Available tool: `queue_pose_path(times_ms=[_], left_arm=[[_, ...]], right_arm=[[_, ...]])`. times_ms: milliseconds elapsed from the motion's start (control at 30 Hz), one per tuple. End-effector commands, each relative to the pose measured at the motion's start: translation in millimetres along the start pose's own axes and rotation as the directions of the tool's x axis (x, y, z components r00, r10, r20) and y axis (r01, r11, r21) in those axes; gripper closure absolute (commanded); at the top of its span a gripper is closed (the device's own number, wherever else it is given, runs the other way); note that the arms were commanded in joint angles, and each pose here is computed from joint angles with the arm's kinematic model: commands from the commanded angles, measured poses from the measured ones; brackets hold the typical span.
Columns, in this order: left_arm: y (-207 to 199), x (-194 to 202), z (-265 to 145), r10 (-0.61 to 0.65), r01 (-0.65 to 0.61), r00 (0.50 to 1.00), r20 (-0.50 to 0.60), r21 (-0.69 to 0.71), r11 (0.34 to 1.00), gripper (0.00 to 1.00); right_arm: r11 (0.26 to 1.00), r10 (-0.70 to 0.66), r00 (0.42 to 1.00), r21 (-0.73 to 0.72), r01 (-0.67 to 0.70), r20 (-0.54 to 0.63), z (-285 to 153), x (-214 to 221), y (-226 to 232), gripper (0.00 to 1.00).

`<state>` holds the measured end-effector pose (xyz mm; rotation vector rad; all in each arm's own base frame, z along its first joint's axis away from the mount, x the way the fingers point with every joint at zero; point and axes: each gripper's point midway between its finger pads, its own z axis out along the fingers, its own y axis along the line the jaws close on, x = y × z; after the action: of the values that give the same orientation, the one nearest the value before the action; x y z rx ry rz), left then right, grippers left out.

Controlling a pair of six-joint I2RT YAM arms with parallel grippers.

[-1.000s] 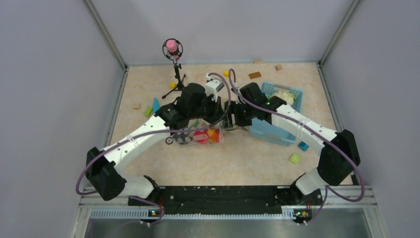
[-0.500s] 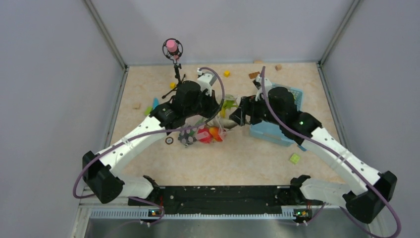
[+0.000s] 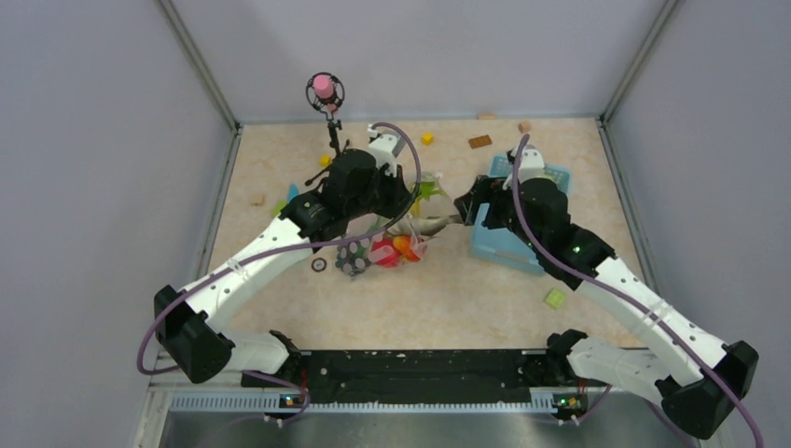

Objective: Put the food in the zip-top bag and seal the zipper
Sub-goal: Place the fake fish in the zipper food storage bag, then adjust the zipper food storage bag at the center of the board.

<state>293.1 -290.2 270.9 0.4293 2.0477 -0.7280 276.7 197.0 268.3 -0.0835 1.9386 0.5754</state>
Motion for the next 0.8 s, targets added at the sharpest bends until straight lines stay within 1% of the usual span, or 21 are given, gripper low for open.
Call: queue_pose_path(times_ms=[0,100,267,367,467,633,767], left_arm=[[-12,-37,-17,0.009,-0.013,0.994,0.112,0.033,0.999,1.00],[-11,-37,-19,0.012,-0.016,0.994,0.113,0.028,0.999,1.00],[-8,-39,-22,0.017,-0.018,0.992,0.123,0.010,1.000,1.00],[-7,-39,-24,0.022,-0.023,0.992,0.125,0.007,1.000,1.00],[-7,-38,-24,0.025,-0.026,0.992,0.125,0.009,1.000,1.00],[-7,-36,-25,0.033,-0.035,0.992,0.123,0.010,0.999,1.00],[-8,-35,-26,0.037,-0.040,0.992,0.122,0.015,0.999,1.00]], right_arm=[[0.999,-0.035,0.994,-0.028,0.038,0.102,14,-27,10,0.20],[0.995,-0.078,0.995,-0.061,0.081,0.057,30,-19,18,0.23],[0.993,-0.111,0.993,-0.054,0.109,-0.043,47,2,16,0.35],[0.994,-0.110,0.992,-0.028,0.109,-0.067,53,9,10,0.43],[0.995,-0.098,0.993,0.027,0.100,-0.062,57,9,-1,0.51],[0.994,-0.091,0.993,0.047,0.094,-0.078,70,15,-9,0.55],[0.995,-0.100,0.988,-0.038,0.097,-0.117,80,25,4,0.56]])
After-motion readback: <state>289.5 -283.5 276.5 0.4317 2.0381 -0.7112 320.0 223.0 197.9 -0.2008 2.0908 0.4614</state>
